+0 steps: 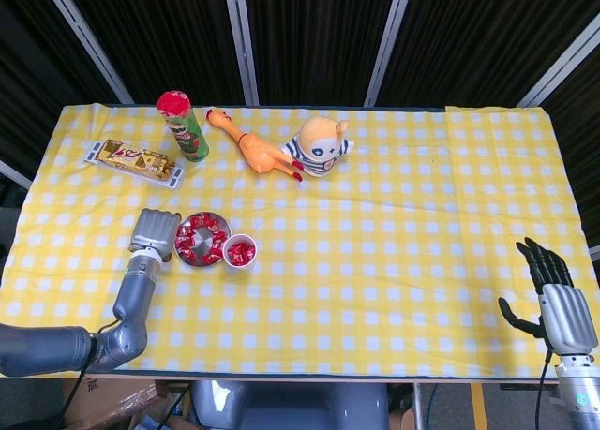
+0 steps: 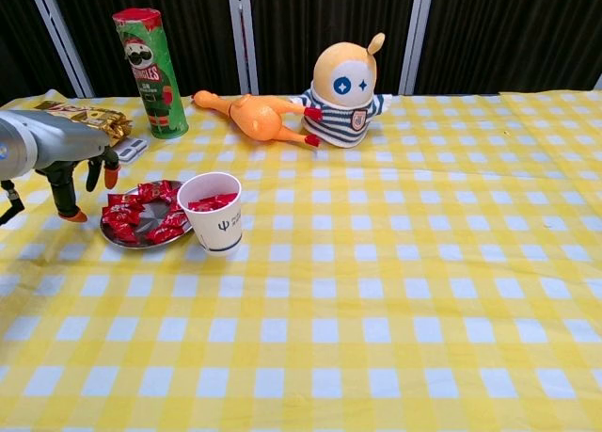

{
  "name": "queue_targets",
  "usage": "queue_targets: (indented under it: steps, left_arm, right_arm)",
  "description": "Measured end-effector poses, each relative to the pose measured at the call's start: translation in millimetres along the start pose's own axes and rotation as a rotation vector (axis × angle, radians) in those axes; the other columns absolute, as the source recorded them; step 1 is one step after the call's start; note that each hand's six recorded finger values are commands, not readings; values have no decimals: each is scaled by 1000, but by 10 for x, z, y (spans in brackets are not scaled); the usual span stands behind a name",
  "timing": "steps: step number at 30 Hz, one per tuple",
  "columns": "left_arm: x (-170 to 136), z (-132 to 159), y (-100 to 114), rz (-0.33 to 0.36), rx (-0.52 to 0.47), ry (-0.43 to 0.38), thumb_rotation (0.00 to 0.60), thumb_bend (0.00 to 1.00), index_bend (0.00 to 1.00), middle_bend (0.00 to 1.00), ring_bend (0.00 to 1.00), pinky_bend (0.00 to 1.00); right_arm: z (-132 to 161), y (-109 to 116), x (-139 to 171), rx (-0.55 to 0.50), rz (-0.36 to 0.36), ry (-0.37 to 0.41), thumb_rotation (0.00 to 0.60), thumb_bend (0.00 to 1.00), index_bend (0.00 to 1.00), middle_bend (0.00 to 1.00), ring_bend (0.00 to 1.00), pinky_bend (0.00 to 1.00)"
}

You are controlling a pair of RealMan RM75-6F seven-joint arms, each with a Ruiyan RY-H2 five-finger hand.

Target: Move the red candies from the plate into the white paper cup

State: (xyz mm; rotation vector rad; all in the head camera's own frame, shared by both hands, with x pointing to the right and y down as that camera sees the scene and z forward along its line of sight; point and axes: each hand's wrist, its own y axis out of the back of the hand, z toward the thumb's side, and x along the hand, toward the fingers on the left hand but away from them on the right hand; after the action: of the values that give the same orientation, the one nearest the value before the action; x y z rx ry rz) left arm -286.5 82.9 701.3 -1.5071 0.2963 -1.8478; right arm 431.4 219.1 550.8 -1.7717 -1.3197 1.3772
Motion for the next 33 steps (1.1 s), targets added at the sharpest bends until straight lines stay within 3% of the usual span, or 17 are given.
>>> queue_targets:
  steps: [6, 33]
  left_arm:
    - [18, 75, -47, -17, -2, -18, 600, 391, 275, 277, 886, 893]
    - [5, 318, -28, -23, -15, -69, 600, 396, 288, 298, 886, 893]
  right_arm:
    - [-6, 0, 1, -1, 0, -4, 600, 409, 0, 0, 0, 0]
    - [-4, 2, 0, -4, 0, -4, 600, 408, 0, 0, 0, 0]
